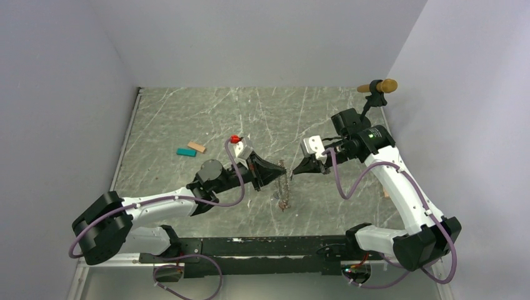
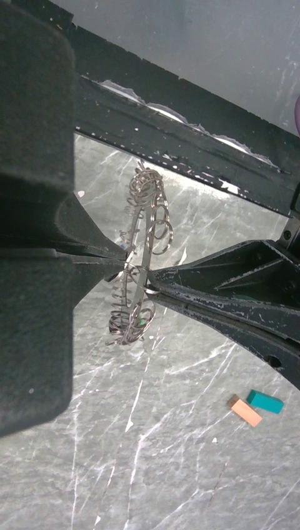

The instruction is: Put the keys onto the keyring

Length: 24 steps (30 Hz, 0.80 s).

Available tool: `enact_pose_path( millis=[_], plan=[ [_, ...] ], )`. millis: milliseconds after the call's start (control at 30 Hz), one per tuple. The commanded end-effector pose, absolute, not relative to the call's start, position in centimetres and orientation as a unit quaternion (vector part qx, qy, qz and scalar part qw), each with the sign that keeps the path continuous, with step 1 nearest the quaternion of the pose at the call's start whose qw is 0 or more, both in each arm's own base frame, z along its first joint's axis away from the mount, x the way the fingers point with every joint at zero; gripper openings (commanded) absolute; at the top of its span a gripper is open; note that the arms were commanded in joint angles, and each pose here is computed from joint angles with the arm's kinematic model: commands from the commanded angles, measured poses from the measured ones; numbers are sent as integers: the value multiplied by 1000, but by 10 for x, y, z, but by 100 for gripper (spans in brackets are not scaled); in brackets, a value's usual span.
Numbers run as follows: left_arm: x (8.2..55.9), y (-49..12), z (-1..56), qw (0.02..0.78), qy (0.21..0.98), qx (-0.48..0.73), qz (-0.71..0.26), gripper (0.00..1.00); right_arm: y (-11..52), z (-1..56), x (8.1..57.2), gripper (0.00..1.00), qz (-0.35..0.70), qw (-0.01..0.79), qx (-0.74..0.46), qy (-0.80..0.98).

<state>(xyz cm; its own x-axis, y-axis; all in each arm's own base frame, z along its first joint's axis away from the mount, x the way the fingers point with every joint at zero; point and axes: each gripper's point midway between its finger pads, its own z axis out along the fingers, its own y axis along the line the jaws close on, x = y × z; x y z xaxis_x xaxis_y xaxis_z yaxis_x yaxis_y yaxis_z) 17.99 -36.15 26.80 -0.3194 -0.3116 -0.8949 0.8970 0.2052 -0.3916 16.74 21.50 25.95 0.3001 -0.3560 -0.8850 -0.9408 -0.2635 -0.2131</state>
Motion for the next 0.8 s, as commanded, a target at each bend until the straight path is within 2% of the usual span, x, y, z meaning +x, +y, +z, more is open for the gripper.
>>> enact_pose_path(
  millis=[0,200,333,367,500,567,600,767],
  plan=[
    [181,-361,296,549,545,268,-574,0,215,278,167,0,365,414,-698,456],
    [179,-364,295,541,545,276,-579,0,216,276,170,1,372,415,-690,461],
    [180,-366,297,541,543,274,-580,0,218,275,168,6,381,414,-686,461],
    [181,-366,297,540,545,274,-580,0,218,275,169,11,381,415,-685,462],
    [185,-364,296,543,551,276,-570,0,216,282,175,48,380,424,-667,480],
    [190,-358,297,547,555,275,-563,0,208,288,182,61,378,439,-649,493],
    [192,-355,297,549,558,276,-558,0,205,289,185,65,378,447,-640,498],
    [206,-340,299,545,579,292,-531,0,185,277,204,75,368,471,-588,545]
  ],
)
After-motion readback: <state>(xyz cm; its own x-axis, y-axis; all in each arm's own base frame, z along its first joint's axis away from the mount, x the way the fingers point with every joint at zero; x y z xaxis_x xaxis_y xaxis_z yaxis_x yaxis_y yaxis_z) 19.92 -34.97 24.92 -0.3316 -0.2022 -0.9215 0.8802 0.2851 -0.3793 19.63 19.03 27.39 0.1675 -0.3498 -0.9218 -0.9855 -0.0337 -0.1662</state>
